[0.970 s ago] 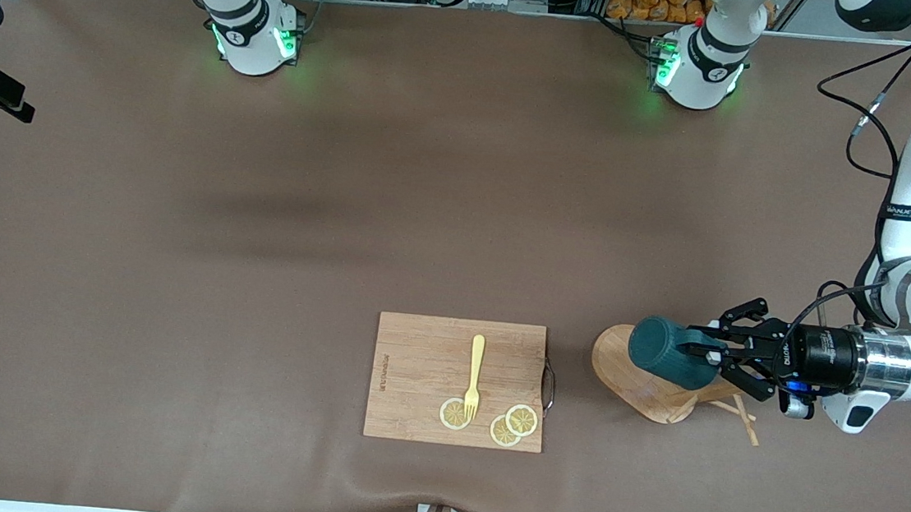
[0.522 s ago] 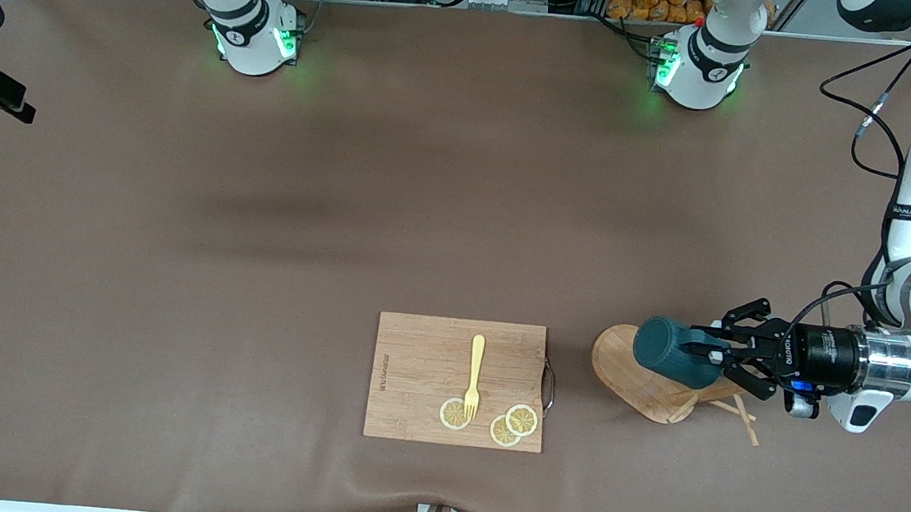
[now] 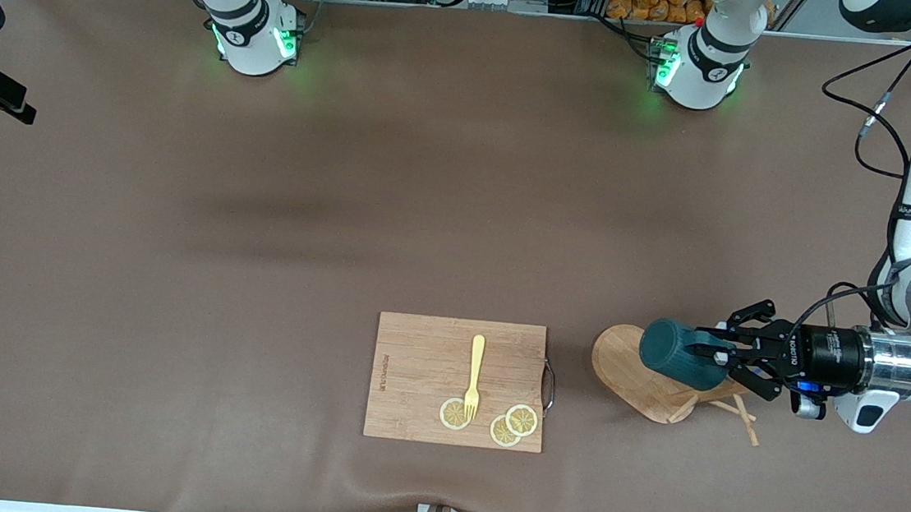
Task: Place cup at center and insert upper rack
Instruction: 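Push the mug handle onto a mug tree peg with the left gripper, then lower the mug so its handle settles on the peg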
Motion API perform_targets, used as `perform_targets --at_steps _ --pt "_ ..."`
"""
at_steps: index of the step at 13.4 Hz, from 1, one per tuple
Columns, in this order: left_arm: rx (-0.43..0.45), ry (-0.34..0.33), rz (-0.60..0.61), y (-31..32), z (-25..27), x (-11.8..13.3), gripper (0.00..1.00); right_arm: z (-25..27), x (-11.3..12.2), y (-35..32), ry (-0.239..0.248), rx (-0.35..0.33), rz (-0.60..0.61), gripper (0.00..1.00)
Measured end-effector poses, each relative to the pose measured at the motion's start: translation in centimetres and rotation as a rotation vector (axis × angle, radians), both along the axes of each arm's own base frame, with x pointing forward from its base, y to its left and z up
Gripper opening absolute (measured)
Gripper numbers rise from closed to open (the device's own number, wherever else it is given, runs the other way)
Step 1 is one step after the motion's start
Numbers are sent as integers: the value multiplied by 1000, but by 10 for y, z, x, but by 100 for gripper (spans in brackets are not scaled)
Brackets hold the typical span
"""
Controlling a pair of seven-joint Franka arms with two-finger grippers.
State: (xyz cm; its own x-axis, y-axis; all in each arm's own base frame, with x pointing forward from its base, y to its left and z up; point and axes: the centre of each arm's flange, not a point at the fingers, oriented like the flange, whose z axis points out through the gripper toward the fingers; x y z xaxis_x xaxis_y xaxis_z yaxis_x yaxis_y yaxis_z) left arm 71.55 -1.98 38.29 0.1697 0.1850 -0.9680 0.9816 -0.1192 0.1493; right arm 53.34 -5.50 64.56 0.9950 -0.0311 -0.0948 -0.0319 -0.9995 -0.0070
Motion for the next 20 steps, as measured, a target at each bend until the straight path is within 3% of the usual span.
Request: perform_targets --at_steps 20 --pt "-7 -10 8 20 -36 1 21 -1 1 0 2 0 0 100"
